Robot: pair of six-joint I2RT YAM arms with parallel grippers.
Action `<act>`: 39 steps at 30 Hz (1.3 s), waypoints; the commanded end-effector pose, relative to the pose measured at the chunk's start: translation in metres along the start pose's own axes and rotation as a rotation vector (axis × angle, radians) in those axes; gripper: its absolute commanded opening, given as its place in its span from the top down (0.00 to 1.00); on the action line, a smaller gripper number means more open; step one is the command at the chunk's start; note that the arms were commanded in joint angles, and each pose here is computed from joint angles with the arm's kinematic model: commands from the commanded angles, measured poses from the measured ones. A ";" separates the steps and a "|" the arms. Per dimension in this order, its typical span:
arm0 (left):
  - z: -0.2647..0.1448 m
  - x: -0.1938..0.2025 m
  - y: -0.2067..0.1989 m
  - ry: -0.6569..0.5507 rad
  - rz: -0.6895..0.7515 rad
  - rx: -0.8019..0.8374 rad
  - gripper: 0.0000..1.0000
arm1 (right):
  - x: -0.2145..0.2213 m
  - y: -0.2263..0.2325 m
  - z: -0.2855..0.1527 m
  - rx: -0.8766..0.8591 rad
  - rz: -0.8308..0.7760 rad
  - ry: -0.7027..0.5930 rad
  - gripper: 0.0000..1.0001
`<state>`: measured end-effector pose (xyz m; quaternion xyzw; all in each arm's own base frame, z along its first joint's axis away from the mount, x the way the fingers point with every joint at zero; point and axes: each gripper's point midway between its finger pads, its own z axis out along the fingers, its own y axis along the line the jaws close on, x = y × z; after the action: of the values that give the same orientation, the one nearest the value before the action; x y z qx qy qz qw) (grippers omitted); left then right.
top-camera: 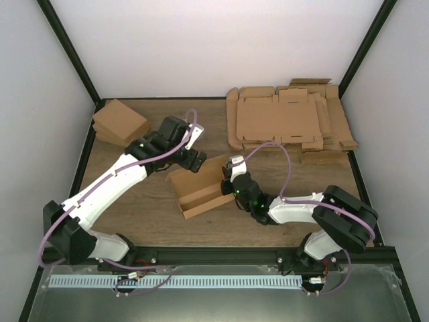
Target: Fold the paper box
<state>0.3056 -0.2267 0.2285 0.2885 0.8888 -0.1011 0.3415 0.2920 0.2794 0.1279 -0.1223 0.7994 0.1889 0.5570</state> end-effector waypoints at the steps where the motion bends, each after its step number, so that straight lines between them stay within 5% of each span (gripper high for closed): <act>1: 0.006 -0.012 -0.012 -0.016 0.099 0.070 0.03 | 0.044 -0.001 -0.008 -0.022 -0.095 0.142 0.99; 8: 0.023 -0.005 -0.015 0.026 0.122 0.090 0.10 | 0.043 0.001 -0.010 -0.040 -0.113 0.140 0.99; 16: 0.038 0.003 -0.014 0.075 0.120 0.081 0.38 | 0.043 0.003 -0.009 -0.047 -0.112 0.141 0.99; 34: 0.052 0.045 -0.042 0.231 0.083 0.172 0.84 | 0.039 0.003 -0.007 -0.036 -0.118 0.140 0.99; 39: 0.056 0.048 -0.045 0.240 0.096 0.154 0.96 | 0.034 0.004 -0.008 -0.030 -0.116 0.141 0.91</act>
<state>0.2820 -0.2657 0.1681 0.3722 0.8891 -0.1373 0.2284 0.2854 0.2840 0.1268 -0.1554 0.7974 0.1896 0.5515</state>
